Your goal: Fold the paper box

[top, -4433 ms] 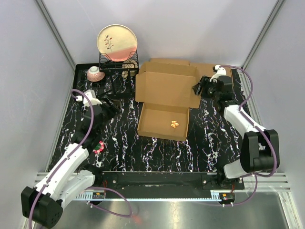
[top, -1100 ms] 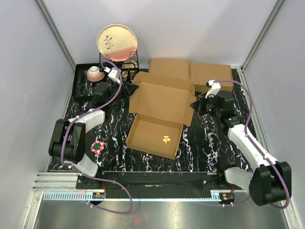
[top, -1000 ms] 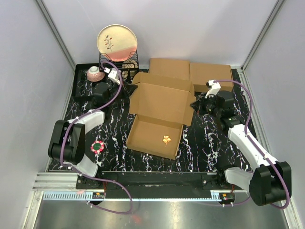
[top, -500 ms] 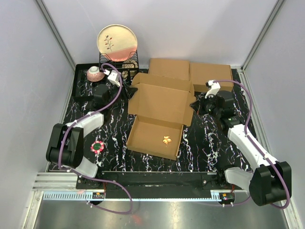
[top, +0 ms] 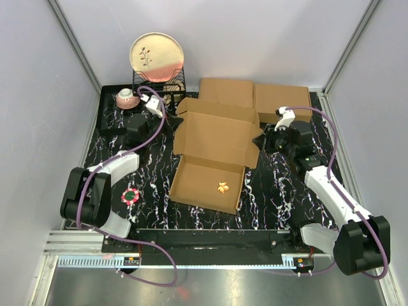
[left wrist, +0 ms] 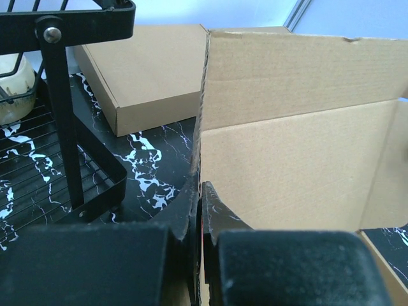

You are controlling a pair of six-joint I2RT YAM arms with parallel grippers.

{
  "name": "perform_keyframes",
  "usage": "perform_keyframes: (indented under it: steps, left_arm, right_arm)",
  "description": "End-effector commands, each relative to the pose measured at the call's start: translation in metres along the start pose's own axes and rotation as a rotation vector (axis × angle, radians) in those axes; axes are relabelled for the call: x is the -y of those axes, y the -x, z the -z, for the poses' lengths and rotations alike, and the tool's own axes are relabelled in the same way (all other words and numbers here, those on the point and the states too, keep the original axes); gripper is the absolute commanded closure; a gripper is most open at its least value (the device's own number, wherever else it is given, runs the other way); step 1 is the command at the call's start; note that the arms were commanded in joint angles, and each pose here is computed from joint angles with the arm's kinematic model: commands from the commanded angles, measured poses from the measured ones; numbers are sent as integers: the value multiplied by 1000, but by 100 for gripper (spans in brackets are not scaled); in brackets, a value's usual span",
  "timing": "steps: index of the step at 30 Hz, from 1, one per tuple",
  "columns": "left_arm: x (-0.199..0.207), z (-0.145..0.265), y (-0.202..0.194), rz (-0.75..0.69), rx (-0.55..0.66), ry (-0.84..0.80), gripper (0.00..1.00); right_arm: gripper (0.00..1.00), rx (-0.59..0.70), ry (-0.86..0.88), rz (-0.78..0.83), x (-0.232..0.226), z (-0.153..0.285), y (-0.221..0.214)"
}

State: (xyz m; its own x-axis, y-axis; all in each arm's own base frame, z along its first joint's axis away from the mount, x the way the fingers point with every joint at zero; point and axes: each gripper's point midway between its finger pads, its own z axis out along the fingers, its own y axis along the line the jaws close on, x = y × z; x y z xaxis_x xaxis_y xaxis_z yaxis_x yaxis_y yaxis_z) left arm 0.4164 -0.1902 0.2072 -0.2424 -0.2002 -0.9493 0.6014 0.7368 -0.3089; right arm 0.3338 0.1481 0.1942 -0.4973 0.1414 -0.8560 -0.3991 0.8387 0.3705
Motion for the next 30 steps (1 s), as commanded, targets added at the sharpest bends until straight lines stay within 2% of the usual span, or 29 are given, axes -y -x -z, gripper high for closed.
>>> perform_keyframes:
  steps: [1, 4, 8, 17, 23, 30]
  left_arm:
    - [11, 5, 18, -58, 59, -5, 100]
    - [11, 6, 19, -59, 64, 3, 100]
    - [10, 7, 17, -59, 65, 14, 100]
    - [11, 8, 18, -61, 67, 17, 100]
    - [12, 7, 17, -65, 62, 14, 100]
    - [14, 8, 17, -69, 61, 12, 100]
  right_arm:
    - [54, 127, -34, 3, -8, 11, 47]
    - [45, 177, -62, -2, -8, 18, 64]
    - [46, 184, -55, 13, -12, 20, 75]
    - [51, 109, -102, 1, 5, 5, 49]
    - [41, 122, -165, -14, 18, 4, 45]
    - [39, 96, -187, -14, 26, -2, 36]
